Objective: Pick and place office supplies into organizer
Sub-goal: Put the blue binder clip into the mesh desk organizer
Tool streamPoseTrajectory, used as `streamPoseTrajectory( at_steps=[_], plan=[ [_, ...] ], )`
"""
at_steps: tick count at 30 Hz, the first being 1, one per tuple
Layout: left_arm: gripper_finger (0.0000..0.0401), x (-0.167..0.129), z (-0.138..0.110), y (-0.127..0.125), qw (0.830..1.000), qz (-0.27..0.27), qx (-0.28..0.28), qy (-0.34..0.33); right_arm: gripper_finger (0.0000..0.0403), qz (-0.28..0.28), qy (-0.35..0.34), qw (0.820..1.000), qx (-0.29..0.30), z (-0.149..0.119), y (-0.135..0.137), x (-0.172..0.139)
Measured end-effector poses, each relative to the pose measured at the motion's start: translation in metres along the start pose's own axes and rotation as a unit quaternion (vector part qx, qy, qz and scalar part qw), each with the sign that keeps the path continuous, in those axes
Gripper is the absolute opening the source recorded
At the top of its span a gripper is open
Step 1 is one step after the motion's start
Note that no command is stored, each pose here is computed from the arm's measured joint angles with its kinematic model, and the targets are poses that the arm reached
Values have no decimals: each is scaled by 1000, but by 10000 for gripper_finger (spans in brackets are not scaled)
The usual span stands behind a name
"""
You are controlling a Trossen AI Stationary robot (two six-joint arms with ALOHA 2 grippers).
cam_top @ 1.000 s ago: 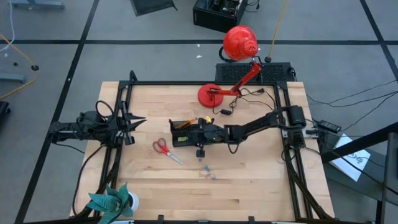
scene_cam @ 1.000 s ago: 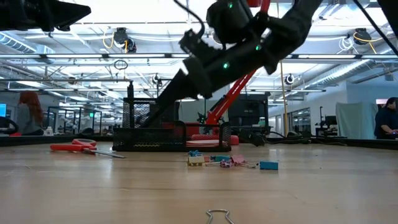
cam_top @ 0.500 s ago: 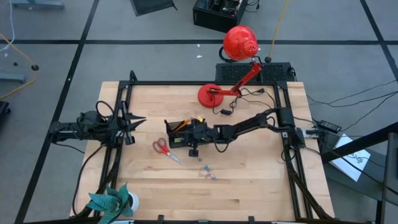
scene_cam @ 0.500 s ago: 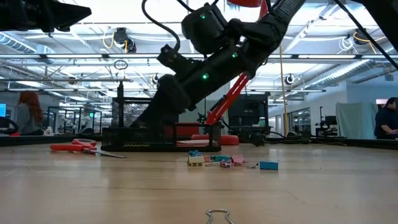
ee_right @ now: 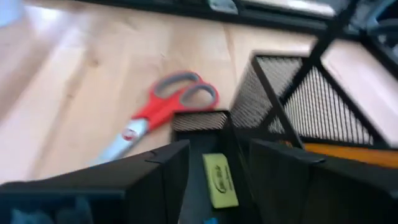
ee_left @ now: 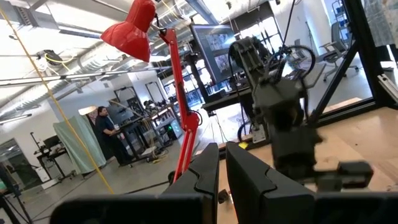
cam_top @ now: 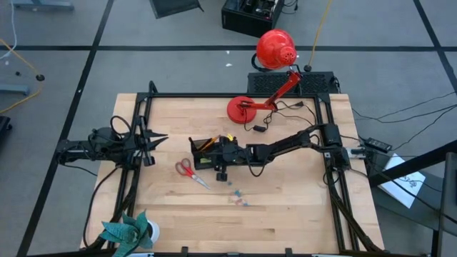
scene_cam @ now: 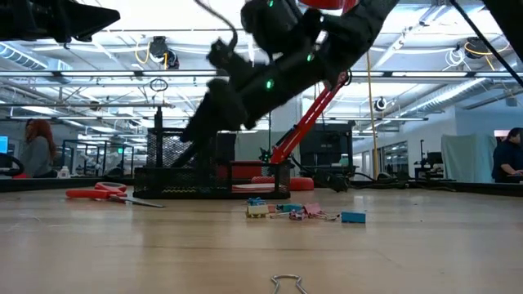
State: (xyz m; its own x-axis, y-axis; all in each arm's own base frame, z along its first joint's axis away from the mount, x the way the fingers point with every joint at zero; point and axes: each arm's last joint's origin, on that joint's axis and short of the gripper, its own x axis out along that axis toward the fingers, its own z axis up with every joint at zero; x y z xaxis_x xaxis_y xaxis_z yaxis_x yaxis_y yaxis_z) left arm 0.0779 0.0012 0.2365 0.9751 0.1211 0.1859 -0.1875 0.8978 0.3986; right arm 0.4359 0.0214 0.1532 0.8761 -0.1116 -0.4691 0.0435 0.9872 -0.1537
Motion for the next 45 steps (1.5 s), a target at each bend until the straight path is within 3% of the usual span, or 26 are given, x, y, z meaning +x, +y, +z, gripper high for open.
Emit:
streamPoseTrajectory(
  at_steps=[9,15,23,27,38,40,45],
  plan=[
    [35,0,-1,0,1000,-1,-3,3,131,63,-18,997,-50,42,44,-56],
    [35,0,-1,0,1000,-2,-6,3,89,156,-31,984,-77,56,87,-94],
    [35,0,-1,0,1000,-2,-12,4,21,239,-100,947,-193,62,141,-129],
    [35,0,-1,0,1000,-2,-12,4,3,246,-124,938,-212,64,151,-135],
    [35,0,-1,0,1000,-2,-10,4,3,245,-126,939,-208,64,153,-136],
    [35,0,-1,0,1000,-2,-10,4,3,231,-116,947,-192,63,152,-135],
    [35,0,-1,0,1000,-2,-10,4,6,123,-28,982,-138,51,142,-130]
  ],
)
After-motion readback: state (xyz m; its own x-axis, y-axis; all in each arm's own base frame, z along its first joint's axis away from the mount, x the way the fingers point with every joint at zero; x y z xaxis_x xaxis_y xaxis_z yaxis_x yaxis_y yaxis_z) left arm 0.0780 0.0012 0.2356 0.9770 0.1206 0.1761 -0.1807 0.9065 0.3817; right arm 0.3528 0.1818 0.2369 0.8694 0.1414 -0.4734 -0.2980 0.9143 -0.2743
